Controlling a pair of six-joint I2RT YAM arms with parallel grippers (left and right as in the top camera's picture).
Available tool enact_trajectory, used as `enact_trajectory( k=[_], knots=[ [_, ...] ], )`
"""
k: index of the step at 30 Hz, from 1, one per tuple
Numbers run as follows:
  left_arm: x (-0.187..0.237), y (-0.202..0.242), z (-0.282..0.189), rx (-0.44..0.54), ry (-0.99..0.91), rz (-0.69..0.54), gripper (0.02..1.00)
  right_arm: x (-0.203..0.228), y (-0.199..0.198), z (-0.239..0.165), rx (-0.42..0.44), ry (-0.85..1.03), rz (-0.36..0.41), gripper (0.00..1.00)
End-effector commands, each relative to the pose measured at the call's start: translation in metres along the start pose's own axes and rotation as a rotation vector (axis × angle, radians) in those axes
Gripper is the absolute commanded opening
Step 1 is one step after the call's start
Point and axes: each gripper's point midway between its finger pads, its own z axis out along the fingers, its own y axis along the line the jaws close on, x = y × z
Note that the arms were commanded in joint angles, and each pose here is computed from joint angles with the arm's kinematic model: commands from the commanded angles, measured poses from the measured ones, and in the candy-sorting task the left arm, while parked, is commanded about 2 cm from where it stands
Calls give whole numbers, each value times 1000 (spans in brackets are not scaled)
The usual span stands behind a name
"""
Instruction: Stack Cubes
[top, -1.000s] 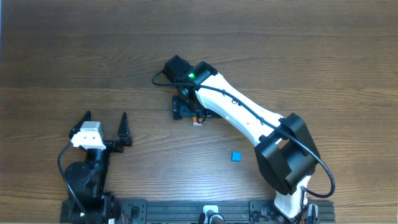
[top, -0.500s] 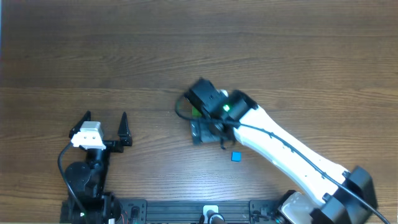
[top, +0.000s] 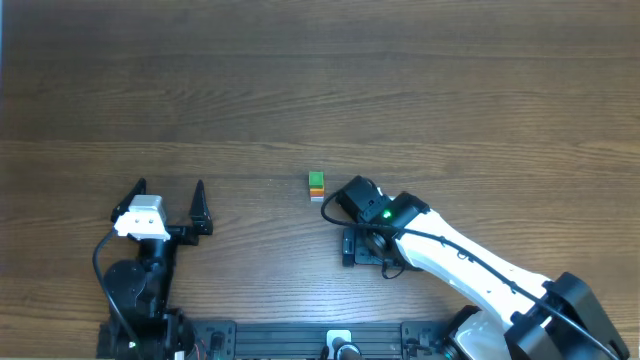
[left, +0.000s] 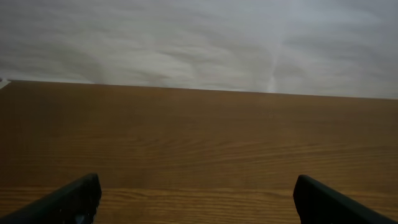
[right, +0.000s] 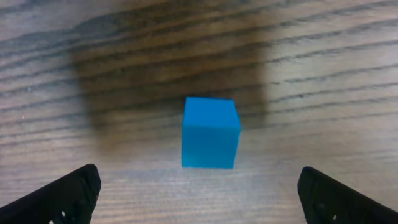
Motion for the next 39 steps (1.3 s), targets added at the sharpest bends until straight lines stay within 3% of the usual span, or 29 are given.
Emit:
enact_trajectory(
  k=[1,11,26,39],
  knots=[
    [1,-1,0,6,-1,11,1000,-1,-2,6,-9,-4,38,978],
    [1,-1,0,6,-1,11,1000,-16,-4,24,20,-9,53,890],
    [1,-1,0,6,-1,11,1000,-16,-5,24,27,-13,23,522],
    [1,-1,0,6,-1,11,1000,-16,-6,24,27,-13,23,345]
  ],
)
